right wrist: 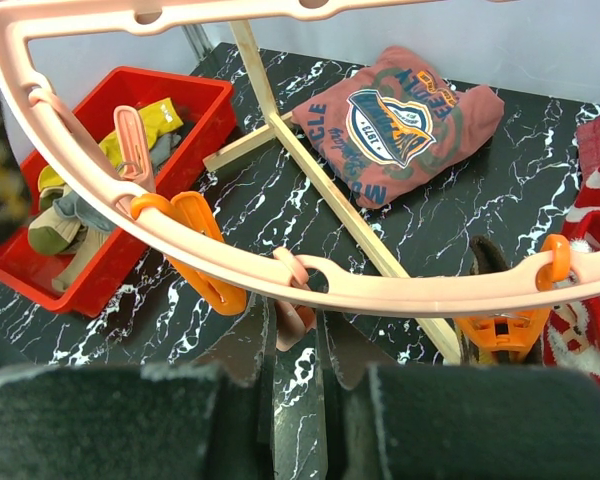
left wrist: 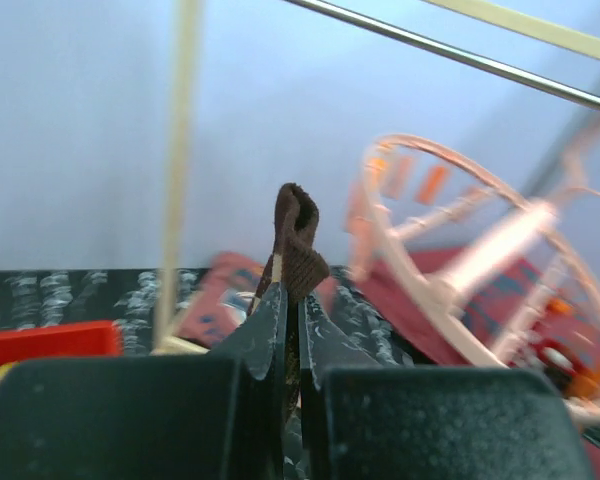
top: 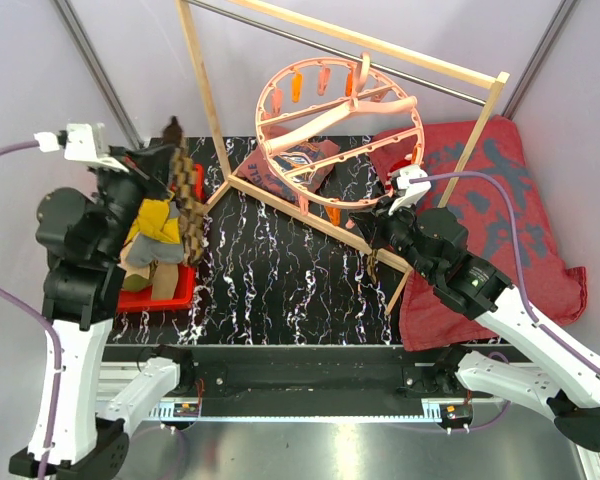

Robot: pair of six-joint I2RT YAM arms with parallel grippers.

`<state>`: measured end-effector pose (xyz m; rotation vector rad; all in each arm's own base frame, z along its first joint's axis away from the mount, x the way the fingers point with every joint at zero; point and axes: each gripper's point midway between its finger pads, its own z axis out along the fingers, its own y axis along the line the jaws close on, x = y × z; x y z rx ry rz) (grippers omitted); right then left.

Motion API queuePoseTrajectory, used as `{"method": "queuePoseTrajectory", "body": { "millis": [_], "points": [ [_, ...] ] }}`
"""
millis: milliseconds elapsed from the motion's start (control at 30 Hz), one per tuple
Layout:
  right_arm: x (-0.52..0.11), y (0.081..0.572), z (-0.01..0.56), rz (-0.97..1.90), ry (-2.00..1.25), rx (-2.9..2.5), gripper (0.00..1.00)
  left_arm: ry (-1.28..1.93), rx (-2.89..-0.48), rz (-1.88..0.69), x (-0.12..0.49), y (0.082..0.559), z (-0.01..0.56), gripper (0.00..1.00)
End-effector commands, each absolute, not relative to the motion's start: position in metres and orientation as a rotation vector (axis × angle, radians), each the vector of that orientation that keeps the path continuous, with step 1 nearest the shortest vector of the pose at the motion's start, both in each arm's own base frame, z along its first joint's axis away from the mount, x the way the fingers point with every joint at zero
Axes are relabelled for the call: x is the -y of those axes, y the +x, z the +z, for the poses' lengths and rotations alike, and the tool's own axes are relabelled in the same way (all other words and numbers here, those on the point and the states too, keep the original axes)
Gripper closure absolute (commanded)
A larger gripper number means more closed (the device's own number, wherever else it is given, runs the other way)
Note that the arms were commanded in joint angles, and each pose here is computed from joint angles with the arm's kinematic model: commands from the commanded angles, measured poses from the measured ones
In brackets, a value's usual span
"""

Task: Clip the socks to the hanger
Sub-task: Clamp the sock onto the hanger.

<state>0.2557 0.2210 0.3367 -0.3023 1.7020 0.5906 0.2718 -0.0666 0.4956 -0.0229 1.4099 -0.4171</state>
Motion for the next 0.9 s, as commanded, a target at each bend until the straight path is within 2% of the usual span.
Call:
{"method": "queuePoseTrajectory", "body": {
  "millis": [0,267,400,533,867],
  "points": [
    [-0.223,0.257,0.354,0.622,-0.268,-1.65,1.0,0.142,-1.414,-0.645,0.129,0.26,0.476,1.0],
    [-0.219,0.256,0.36,0.624,-0.24,-1.644,1.0,0.304,-1.446,-0.773,0.205,0.237,0.422,1.0],
    [-0.219,0.255,0.362,0.632,-0.23,-1.644,1.0,0.34,-1.5,-0.812,0.247,0.227,0.364,1.0],
    [-0.221,0.255,0.362,0.648,-0.228,-1.655,1.0,0.312,-1.517,-0.737,0.273,0.233,0.324,1.0],
    [-0.221,0.25,0.361,0.674,-0.208,-1.673,1.0,0.298,-1.442,-0.689,0.334,0.242,0.303,1.0]
  ]
}}
